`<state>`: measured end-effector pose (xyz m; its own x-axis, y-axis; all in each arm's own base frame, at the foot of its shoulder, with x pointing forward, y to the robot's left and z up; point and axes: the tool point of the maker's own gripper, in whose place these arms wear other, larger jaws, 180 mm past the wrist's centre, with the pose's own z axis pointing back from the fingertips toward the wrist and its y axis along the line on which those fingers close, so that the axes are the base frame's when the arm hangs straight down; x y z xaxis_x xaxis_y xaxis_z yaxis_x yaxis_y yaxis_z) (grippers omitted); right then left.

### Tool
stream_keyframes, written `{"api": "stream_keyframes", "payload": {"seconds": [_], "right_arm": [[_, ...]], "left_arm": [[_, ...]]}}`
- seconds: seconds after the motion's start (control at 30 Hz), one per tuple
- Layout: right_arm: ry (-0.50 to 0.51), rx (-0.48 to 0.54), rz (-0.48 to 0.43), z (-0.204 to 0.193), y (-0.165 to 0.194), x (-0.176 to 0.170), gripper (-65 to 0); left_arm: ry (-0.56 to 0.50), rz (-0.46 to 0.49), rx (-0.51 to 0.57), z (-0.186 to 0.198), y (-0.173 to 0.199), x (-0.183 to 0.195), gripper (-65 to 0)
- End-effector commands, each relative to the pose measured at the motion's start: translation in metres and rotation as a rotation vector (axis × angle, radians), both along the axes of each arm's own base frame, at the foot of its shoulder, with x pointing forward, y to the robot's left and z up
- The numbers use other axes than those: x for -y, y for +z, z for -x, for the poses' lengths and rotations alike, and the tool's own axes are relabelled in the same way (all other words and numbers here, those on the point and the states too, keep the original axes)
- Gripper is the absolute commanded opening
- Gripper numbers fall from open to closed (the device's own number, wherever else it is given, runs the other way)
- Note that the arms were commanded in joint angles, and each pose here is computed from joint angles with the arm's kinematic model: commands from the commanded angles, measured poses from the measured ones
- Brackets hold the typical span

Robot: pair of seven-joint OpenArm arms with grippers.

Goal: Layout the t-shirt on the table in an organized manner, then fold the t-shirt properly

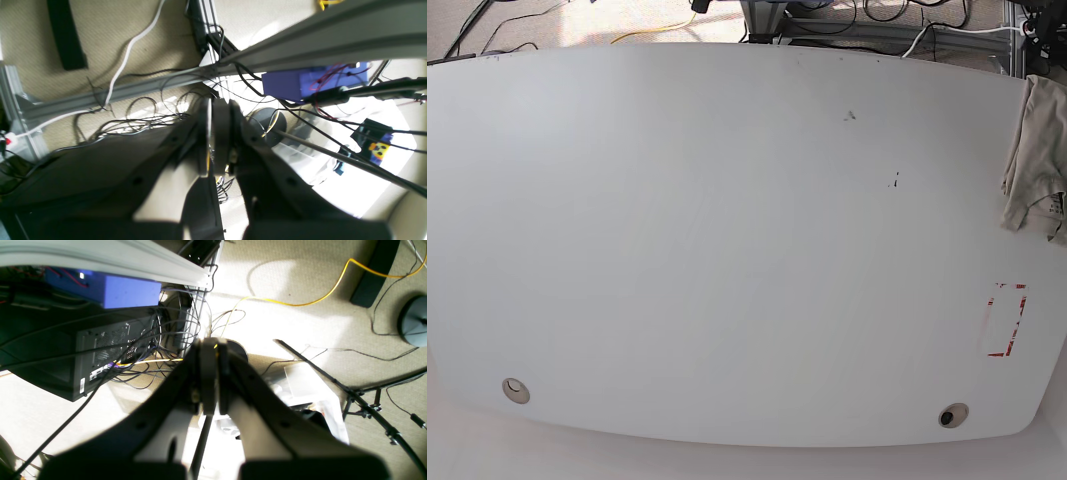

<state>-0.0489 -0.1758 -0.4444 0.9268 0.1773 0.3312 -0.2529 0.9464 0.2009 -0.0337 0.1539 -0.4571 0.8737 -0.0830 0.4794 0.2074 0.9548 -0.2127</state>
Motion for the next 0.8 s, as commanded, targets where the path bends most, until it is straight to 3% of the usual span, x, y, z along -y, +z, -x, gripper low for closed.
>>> {"api": "stream_keyframes", "payload": {"seconds": [0.0, 0.17, 0.33, 0.63, 0.77], "right_arm": [[-0.016, -0.018, -0.018, 0.007, -0.008, 0.003, -64.7], [-0.017, -0.066, -0.057, 0.015, -0.029, 0.0, -64.7], [-0.013, -0.106, -0.034, 0.015, -0.055, 0.007, -64.7], [0.0, -0.157, -0.074, 0.009, -0.089, -0.009, -64.7], [-0.02, -0.175, -0.093, 0.004, -0.106, -0.012, -64.7]], "left_arm": [[0.027, 0.014, -0.007, 0.002, -0.01, -0.003, -65.0], [0.013, 0.032, -0.054, 0.004, -0.038, -0.004, -65.0], [0.051, 0.008, -0.093, 0.0, -0.067, -0.013, -65.0], [0.033, 0.055, -0.17, -0.005, -0.109, 0.013, -65.0], [-0.012, 0.029, -0.196, -0.013, -0.127, 0.021, -65.0]]}}
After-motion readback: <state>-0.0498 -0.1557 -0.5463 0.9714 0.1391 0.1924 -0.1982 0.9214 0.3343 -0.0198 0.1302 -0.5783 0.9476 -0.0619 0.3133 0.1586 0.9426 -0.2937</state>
